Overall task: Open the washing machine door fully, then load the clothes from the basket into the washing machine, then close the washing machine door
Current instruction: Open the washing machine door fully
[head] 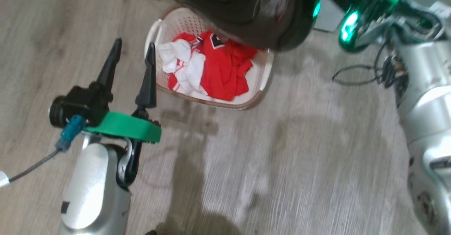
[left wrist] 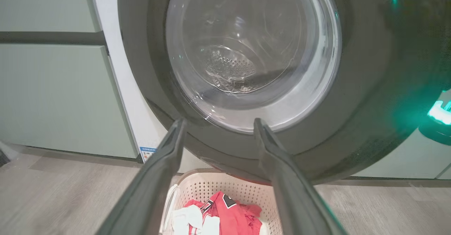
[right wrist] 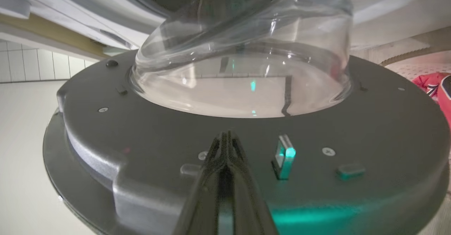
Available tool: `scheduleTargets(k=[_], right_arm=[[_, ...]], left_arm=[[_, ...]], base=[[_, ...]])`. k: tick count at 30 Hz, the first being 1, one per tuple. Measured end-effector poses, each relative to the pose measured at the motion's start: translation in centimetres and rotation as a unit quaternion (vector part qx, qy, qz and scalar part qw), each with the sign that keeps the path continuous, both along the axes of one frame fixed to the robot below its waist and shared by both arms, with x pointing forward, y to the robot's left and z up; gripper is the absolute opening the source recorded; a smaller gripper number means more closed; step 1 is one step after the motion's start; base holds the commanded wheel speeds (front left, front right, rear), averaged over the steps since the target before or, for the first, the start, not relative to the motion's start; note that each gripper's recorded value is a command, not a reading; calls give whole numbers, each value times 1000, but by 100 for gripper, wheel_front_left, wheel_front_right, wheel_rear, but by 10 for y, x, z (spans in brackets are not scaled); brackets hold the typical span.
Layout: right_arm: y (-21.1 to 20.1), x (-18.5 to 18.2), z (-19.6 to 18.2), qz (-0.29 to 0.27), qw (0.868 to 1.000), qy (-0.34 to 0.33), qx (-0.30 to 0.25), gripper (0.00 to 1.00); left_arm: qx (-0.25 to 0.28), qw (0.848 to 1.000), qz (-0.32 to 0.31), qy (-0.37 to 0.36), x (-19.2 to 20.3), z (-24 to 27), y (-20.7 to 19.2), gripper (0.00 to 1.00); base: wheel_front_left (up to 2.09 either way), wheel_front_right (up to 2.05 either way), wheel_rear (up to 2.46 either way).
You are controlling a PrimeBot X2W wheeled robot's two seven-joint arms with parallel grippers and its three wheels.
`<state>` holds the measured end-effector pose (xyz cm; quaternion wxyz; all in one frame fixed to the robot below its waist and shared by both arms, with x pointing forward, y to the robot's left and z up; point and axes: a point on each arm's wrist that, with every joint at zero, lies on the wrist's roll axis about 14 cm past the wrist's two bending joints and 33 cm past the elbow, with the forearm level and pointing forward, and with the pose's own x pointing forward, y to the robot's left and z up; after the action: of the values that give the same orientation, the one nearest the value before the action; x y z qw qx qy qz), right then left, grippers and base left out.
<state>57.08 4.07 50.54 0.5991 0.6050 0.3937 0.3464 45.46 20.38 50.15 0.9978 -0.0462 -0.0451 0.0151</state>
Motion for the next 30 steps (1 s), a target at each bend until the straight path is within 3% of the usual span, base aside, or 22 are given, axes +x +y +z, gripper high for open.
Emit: scheduleTargets(k=[16, 30], right_arm=[[80, -96, 4, 153, 988, -10, 16, 0], [132, -152, 6, 239, 971, -10, 19, 0]], left_arm=[[-10, 994, 106, 9, -75, 9, 54, 100], [-15, 986, 167, 3, -122, 19, 82, 100]], base=[[0, 0, 0], [0, 0, 0]])
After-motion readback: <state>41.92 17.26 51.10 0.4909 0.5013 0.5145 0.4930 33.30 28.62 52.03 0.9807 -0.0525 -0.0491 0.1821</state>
